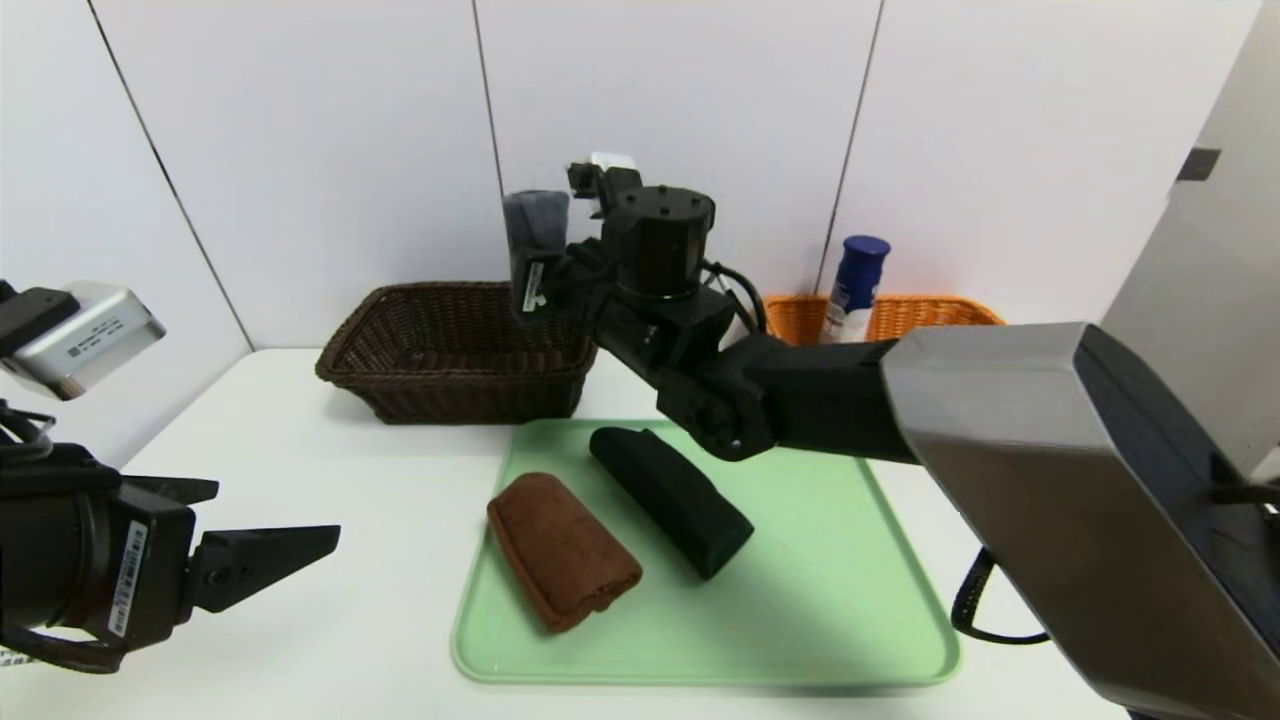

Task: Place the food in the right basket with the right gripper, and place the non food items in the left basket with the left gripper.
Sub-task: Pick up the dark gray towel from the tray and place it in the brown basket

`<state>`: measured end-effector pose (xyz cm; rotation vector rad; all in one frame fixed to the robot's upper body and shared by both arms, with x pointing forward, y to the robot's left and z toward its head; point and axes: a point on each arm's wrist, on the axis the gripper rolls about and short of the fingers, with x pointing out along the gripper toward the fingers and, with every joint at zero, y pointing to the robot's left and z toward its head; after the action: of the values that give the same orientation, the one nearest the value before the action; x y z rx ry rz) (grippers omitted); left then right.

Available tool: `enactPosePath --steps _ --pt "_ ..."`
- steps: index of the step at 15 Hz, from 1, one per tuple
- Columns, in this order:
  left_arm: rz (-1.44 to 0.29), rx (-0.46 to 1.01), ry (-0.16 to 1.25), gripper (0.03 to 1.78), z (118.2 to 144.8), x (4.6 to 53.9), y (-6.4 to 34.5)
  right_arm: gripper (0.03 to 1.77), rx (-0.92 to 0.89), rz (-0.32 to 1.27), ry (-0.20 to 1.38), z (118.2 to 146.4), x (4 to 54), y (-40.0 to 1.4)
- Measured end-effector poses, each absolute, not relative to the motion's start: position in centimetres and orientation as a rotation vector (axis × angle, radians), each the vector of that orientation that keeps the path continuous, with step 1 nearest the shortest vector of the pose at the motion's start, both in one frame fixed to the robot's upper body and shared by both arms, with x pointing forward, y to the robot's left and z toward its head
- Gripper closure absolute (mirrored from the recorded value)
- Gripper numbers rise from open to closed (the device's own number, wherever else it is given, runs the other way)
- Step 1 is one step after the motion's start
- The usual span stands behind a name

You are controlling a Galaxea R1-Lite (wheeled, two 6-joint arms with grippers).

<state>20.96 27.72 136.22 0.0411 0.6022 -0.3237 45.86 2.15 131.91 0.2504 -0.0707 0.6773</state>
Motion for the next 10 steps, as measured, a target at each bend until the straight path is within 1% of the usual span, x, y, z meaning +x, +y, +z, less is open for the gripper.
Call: enactPosePath --steps 4,10 --pt "-0.326 0.046 0.603 0.12 136.1 20.9 27.8 1.58 0.222 0.660 -0.041 129.5 47.2 2.3" --pt "-0.336 0.051 0.613 0.12 136.0 21.1 27.5 1.58 0.210 0.655 -0.030 128.7 47.8 2.1"
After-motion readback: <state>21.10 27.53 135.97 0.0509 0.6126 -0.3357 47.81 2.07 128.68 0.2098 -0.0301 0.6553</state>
